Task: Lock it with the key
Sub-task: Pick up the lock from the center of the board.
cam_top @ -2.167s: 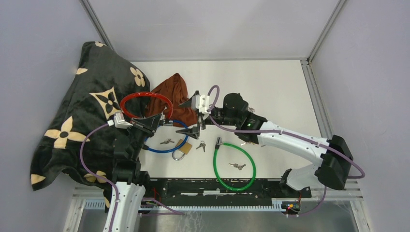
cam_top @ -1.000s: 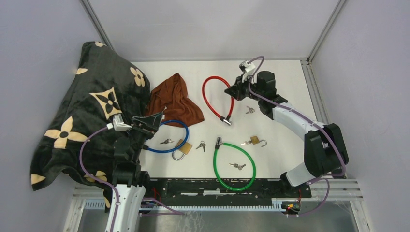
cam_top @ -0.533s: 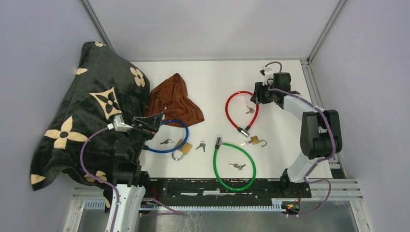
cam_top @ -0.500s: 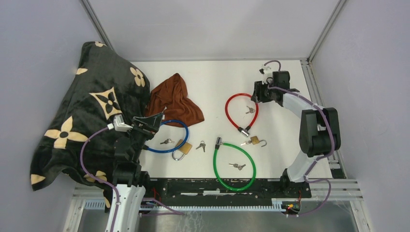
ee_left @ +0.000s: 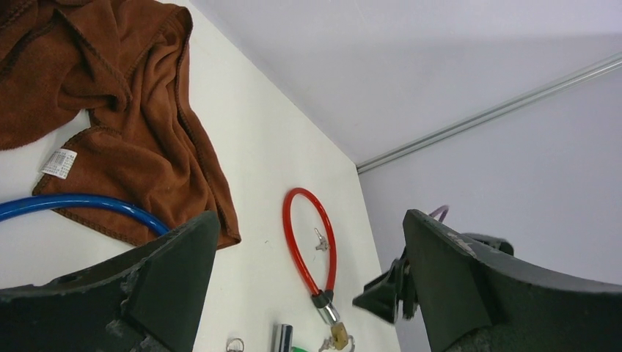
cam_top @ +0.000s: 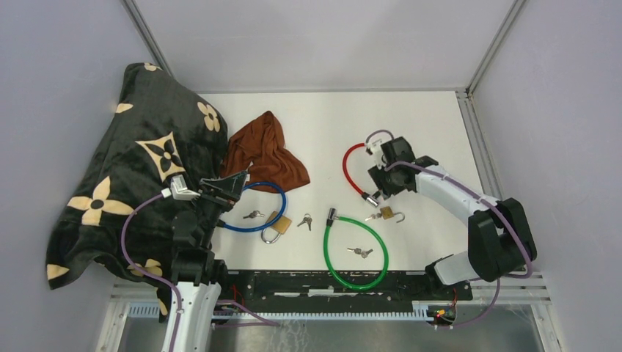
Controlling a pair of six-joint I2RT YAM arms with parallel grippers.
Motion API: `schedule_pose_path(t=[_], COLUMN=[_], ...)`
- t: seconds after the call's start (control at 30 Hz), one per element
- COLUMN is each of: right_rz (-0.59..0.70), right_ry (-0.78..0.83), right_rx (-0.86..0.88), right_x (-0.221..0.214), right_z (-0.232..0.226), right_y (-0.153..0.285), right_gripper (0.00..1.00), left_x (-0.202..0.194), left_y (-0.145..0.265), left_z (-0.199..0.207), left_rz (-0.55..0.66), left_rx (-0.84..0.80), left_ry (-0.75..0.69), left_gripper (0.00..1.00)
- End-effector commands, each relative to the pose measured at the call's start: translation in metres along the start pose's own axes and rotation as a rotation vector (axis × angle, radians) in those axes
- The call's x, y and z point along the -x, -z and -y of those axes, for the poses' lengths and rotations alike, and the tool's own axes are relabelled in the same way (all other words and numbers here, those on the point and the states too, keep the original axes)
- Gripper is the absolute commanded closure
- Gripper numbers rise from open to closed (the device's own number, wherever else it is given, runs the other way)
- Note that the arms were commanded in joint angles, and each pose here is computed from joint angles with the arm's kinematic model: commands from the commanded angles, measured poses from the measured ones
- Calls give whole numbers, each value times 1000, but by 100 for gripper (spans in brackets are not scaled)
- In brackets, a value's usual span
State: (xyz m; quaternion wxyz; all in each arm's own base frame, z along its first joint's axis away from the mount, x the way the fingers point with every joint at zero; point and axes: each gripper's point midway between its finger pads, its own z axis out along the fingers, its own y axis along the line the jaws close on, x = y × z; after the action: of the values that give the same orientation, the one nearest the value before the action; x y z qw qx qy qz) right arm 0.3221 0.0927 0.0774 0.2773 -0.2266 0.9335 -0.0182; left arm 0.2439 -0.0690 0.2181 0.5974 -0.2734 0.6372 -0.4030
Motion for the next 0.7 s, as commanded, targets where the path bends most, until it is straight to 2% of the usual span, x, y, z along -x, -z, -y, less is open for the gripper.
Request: schedule_pose_path(t=[0.0,0.13,0.23,0.67], right_rz=[-191,-174,-138,-174], right_ry=[38,9,8,85], right_rx=[21,71,139,98], right_x=[-72,-92,-91,-78], right_z=[-27,-41,-54,-41], right_y=[14,8,1,0], right_gripper=[42,42,42,41], left_x=[6,6,5,4], left_y=[1,3,3,3], left_z=[11,13,13,14], left_rz=[27,29,29,19], left_rx=[-59,-74,-75,-78], left_ry=[-24,-24,-24,-24], left_gripper=[0,0,0,1])
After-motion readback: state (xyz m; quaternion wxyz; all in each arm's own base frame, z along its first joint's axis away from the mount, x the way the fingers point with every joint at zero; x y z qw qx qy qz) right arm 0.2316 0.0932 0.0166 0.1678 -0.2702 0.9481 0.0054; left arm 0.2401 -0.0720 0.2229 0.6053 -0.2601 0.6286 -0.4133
